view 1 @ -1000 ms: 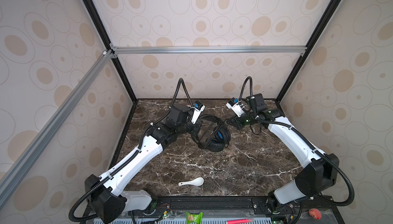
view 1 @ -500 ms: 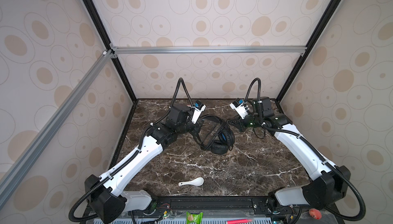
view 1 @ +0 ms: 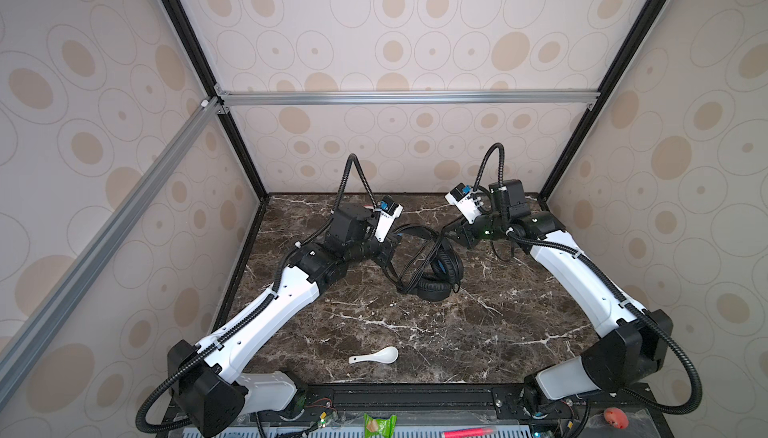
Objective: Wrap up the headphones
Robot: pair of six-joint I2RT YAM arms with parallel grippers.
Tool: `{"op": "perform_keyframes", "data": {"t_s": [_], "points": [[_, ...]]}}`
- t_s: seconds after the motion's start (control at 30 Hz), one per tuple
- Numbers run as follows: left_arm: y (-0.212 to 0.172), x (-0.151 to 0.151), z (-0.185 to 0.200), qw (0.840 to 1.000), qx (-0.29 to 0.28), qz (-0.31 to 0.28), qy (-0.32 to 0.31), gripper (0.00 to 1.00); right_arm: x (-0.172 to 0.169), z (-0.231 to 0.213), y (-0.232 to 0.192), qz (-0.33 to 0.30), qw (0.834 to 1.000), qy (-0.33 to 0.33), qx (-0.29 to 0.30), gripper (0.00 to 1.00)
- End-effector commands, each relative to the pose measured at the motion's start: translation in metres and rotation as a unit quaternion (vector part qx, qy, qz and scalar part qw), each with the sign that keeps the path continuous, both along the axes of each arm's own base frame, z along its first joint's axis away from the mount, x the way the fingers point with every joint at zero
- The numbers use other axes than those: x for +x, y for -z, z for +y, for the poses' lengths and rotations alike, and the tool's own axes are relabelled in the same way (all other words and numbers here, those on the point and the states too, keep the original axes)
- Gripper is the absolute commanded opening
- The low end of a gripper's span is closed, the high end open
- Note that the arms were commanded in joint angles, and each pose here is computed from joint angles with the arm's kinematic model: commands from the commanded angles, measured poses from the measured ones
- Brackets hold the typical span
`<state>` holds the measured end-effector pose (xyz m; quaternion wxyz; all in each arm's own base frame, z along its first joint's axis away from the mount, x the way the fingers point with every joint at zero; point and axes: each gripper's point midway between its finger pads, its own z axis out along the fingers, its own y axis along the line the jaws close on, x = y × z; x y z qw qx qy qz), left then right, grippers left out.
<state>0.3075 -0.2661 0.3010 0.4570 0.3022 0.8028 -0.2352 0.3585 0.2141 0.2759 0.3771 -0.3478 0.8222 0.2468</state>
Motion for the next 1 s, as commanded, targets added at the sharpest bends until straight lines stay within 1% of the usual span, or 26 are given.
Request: {"op": "perform_keyframes", "data": {"t_s": [0.0, 0.1, 0.33, 0.6, 0.77, 0.9, 0.97], "points": [[-0.042, -0.010, -0.011, 0.997, -0.063, -0.036, 0.029, 0.00, 0.002, -0.002, -0.006, -0.009, 1.000, -0.001, -0.004, 0.34], [-0.042, -0.009, -0.009, 0.997, -0.071, -0.033, 0.024, 0.00, -0.001, -0.004, -0.003, -0.009, 1.000, 0.001, -0.009, 0.40], [-0.039, -0.003, -0.005, 0.996, -0.086, -0.022, 0.019, 0.00, -0.003, -0.012, 0.012, 0.002, 1.000, 0.014, -0.027, 0.48], [-0.031, 0.005, 0.003, 0.996, -0.091, -0.002, 0.009, 0.00, -0.001, -0.032, 0.025, 0.022, 0.998, 0.053, -0.029, 0.53], [-0.025, 0.009, 0.004, 0.995, -0.101, 0.018, 0.005, 0.00, 0.004, -0.050, 0.031, 0.037, 0.995, 0.088, -0.025, 0.59], [-0.017, 0.013, 0.005, 0.993, -0.110, 0.044, -0.003, 0.00, 0.013, -0.065, 0.033, 0.045, 0.990, 0.124, -0.042, 0.68], [-0.010, 0.017, 0.006, 0.991, -0.117, 0.066, -0.017, 0.00, 0.017, -0.073, 0.033, 0.055, 0.987, 0.141, -0.049, 0.76]]}}
